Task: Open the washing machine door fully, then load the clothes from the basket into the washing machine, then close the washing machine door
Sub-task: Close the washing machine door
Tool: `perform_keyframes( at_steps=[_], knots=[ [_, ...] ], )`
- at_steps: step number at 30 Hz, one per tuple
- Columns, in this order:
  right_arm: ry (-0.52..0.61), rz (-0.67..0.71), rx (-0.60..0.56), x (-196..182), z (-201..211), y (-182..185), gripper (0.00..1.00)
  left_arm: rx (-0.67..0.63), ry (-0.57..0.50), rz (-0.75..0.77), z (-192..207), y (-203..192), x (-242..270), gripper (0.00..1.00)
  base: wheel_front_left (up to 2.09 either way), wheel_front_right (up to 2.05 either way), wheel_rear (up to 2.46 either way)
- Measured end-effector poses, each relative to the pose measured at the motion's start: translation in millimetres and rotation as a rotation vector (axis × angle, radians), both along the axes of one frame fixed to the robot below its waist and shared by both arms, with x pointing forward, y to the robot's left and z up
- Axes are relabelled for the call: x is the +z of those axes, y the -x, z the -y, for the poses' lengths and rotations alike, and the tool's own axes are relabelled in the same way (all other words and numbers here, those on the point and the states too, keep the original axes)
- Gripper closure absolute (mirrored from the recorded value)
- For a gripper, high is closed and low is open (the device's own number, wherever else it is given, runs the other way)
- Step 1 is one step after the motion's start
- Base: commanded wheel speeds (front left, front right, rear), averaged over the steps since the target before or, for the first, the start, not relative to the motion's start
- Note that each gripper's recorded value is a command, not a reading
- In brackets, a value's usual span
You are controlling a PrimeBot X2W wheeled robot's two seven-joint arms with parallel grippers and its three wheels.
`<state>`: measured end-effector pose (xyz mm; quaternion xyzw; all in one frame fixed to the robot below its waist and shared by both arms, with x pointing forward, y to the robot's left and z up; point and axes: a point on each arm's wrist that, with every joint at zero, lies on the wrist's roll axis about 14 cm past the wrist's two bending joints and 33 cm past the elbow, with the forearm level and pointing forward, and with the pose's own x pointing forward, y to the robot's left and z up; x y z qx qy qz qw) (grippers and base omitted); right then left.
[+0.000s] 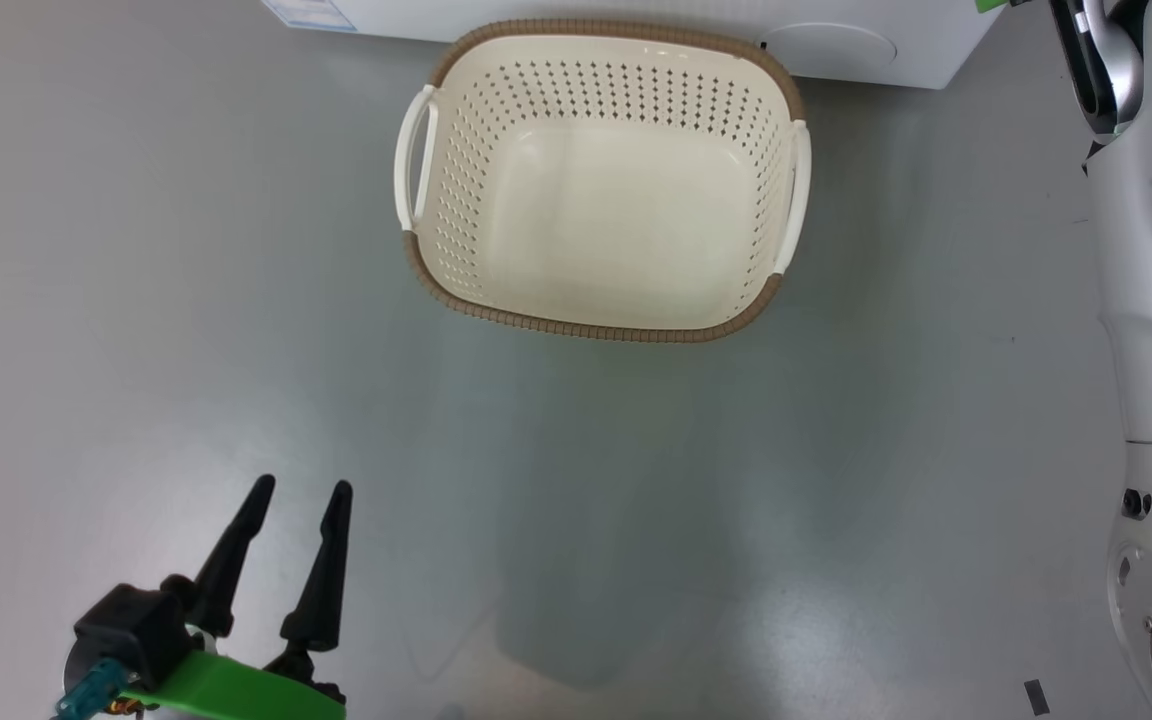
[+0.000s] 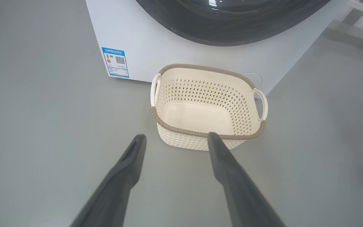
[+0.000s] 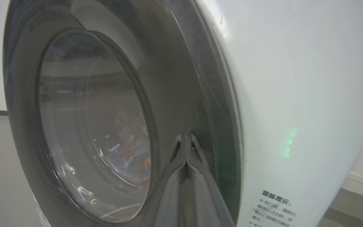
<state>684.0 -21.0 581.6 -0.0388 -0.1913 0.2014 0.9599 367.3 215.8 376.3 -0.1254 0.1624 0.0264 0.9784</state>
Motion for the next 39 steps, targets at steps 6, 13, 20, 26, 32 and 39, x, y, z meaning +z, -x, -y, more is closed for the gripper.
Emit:
perform_keyframes(
  at_steps=[6,13,20,26,32,39],
  knots=[
    [0.024,0.007,0.011,0.0,-3.3,3.5,1.00,0.012,0.003,0.005,-3.5,-3.2,-0.1,0.00,0.00,0.00,0.00],
    [0.018,0.025,0.061,6.0,-6.9,32.6,0.59,0.020,0.005,0.048,-5.6,-11.3,10.1,0.00,0.00,0.00,0.00],
    [-0.003,-0.038,0.080,-13.4,8.8,86.0,0.00,0.029,0.002,0.123,-4.1,-18.0,31.6,0.00,0.00,0.00,0.00],
    [-0.025,-0.130,0.038,-34.2,41.3,151.4,0.00,0.048,0.009,0.172,-0.9,-8.7,48.7,0.00,0.00,0.00,0.00],
    [-0.048,-0.231,-0.041,-55.7,76.7,216.9,0.00,0.019,0.023,0.172,16.9,17.5,52.7,0.00,0.00,0.00,0.00],
    [-0.077,-0.247,-0.134,-52.2,112.5,281.7,0.00,-0.020,0.030,0.197,34.0,42.7,61.4,0.00,0.00,0.00,0.00]
  ],
)
